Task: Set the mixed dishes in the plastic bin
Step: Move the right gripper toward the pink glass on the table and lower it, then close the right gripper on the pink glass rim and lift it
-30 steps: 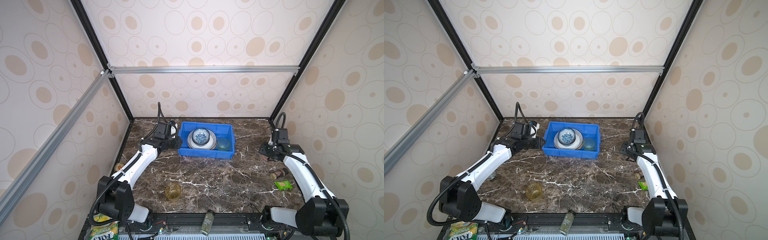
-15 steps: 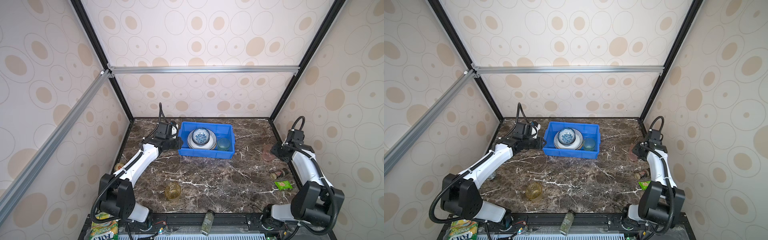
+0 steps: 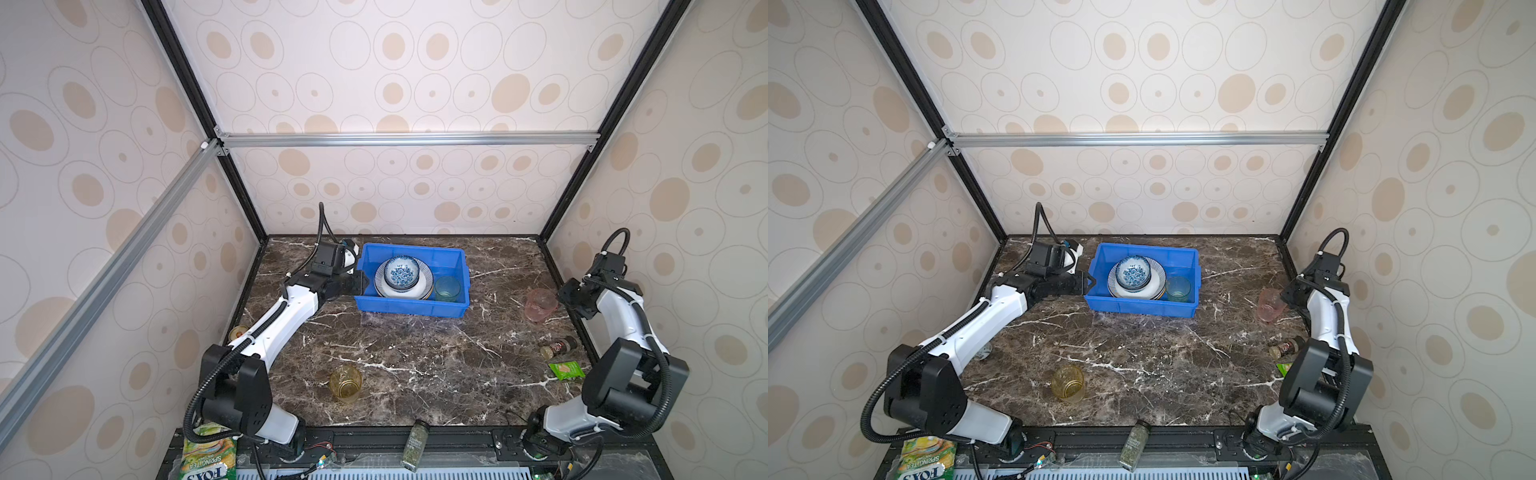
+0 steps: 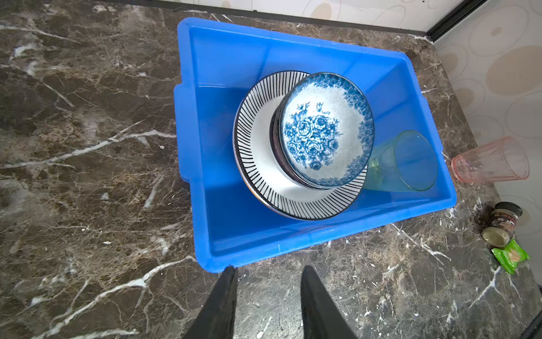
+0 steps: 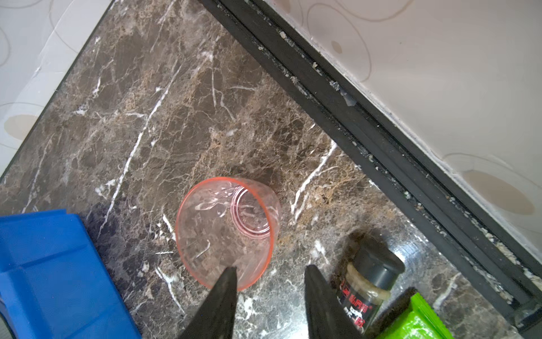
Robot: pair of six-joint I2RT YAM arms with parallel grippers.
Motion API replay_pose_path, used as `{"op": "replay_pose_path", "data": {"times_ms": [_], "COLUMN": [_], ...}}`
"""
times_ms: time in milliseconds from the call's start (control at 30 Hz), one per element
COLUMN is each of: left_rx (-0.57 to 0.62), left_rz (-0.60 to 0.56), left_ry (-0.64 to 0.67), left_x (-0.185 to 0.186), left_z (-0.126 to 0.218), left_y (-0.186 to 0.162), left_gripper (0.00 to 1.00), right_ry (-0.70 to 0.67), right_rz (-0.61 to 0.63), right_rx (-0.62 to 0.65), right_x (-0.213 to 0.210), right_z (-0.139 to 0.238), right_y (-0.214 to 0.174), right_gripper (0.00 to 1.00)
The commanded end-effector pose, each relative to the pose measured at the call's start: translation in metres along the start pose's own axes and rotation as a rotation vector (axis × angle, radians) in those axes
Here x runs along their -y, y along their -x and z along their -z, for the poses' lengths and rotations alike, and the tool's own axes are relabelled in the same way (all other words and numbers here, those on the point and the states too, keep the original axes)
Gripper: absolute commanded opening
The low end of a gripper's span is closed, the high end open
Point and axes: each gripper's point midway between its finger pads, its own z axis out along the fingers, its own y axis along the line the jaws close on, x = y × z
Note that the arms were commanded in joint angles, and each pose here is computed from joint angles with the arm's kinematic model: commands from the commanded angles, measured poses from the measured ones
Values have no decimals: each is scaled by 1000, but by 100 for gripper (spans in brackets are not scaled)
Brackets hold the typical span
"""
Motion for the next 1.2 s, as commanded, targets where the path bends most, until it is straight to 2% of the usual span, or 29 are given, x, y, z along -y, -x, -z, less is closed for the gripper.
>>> {"op": "replay_pose_path", "data": {"times_ms": [0, 267, 633, 833, 1167], "left_rx": [42, 16, -3, -10, -15], "left_rz": [-45, -49, -54, -50, -52], "left_ry": [-24, -21, -11, -12, -1], "left_x": [10, 7, 5, 5, 3], "left_z": [2, -10, -18, -20, -20], "left_y": [19, 17, 21, 21, 19], "left_gripper": [37, 37, 37, 37, 38], "right_ry": [-4, 39, -11, -11, -3], "right_rz": [4, 2, 15, 32, 33], "right_rx": [-41, -69, -115, -126, -152], "right_x": [1, -8, 2, 2, 2], "right_z": [-6, -24, -45, -51, -53], "right_y": [-2, 0, -7, -8, -13], "right_gripper": [40, 37, 31, 20, 8]}}
